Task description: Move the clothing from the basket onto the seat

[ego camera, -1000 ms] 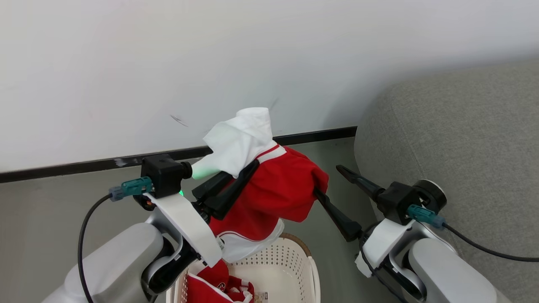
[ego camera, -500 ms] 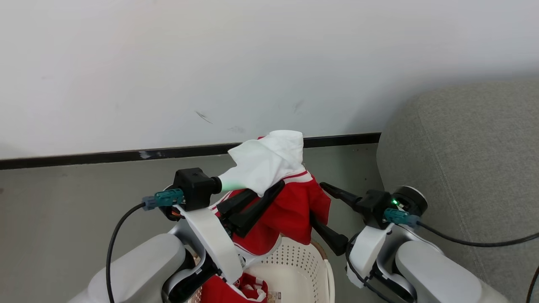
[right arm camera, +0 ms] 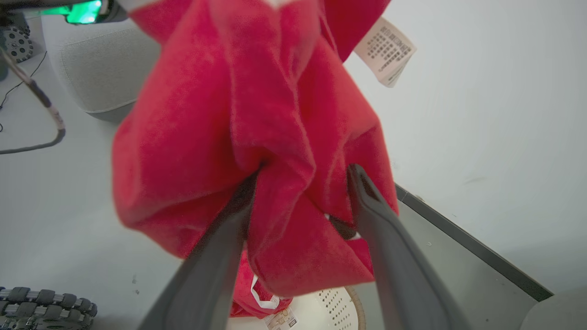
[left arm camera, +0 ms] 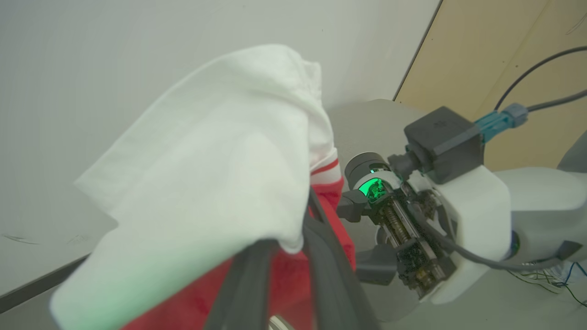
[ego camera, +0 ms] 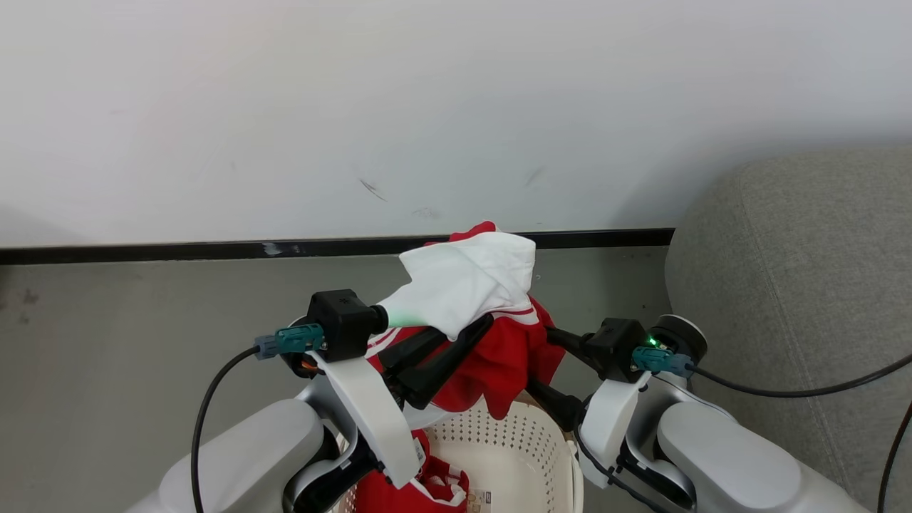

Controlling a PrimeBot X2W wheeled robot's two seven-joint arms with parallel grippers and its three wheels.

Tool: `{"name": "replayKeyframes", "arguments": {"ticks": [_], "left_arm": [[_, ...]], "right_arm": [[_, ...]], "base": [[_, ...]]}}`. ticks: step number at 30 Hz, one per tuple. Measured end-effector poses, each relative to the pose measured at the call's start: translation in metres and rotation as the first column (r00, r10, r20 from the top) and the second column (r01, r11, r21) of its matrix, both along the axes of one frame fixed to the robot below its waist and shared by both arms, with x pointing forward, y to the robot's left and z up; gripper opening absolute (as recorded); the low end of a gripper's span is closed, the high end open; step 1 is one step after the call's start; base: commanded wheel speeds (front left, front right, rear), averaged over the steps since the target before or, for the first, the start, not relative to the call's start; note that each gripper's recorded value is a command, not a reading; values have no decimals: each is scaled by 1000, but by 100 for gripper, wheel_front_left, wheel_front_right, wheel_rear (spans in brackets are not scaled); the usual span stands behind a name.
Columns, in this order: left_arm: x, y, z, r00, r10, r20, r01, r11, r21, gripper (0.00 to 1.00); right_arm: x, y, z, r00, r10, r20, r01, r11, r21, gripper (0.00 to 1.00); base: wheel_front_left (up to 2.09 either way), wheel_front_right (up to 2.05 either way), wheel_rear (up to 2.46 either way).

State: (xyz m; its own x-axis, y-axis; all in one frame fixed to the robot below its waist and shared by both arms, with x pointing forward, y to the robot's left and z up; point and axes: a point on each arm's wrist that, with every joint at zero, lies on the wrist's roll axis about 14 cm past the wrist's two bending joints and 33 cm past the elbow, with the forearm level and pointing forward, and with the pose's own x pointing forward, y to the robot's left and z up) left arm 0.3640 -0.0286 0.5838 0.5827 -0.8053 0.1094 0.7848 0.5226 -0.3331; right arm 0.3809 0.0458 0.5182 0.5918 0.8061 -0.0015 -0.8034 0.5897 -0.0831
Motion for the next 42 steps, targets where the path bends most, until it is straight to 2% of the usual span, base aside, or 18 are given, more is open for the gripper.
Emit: {"name": "replayKeyframes", "arguments": {"ticks": [2,11,18,19,20,21,22,23,35,42], "left_arm": [[0,1,0,1000,2,-1,-2,1000,1,0],[2,0,1,1000,2,6,-2,1000,5,0],[7,4,-6,1000,14,-5,-14,1000,26,0],[7,4,-6,1000,14,-5,-14,1000,27,18],[8,4,-7,1000,15,-6,-14,999,29,47],[8,4,-7,1000,15,-6,-15,999,29,84],[9,4,-7,1000,16,-5,-16,999,29,97],[9,4,-7,1000,17,-5,-17,999,29,100],[12,0,-7,1000,7,-3,-7,1000,26,100],[10,-8,-7,1000,-17,-1,17,1000,22,100]], "right_arm": [[-1,1,-3,1000,3,-12,-3,1000,-1,0],[0,4,-1,1000,12,-28,-12,1000,14,0],[9,-12,-1,999,-37,-34,38,999,13,0],[10,-13,-1,999,-41,-34,42,999,12,0],[10,-14,-1,998,-45,-34,45,999,12,0],[10,-15,-1,998,-48,-36,48,999,13,0],[11,-17,-1,998,-53,-39,54,998,16,0],[13,-19,0,997,-62,-39,63,998,21,0],[41,-63,32,978,-207,18,204,974,98,0],[49,-106,39,944,-328,38,321,939,123,0]], "base": [[0,0,0],[0,0,0],[0,0,0],[0,0,0],[0,0,0],[0,0,0],[0,0,0],[0,0,0],[0,0,0],[0,0,0]]}}
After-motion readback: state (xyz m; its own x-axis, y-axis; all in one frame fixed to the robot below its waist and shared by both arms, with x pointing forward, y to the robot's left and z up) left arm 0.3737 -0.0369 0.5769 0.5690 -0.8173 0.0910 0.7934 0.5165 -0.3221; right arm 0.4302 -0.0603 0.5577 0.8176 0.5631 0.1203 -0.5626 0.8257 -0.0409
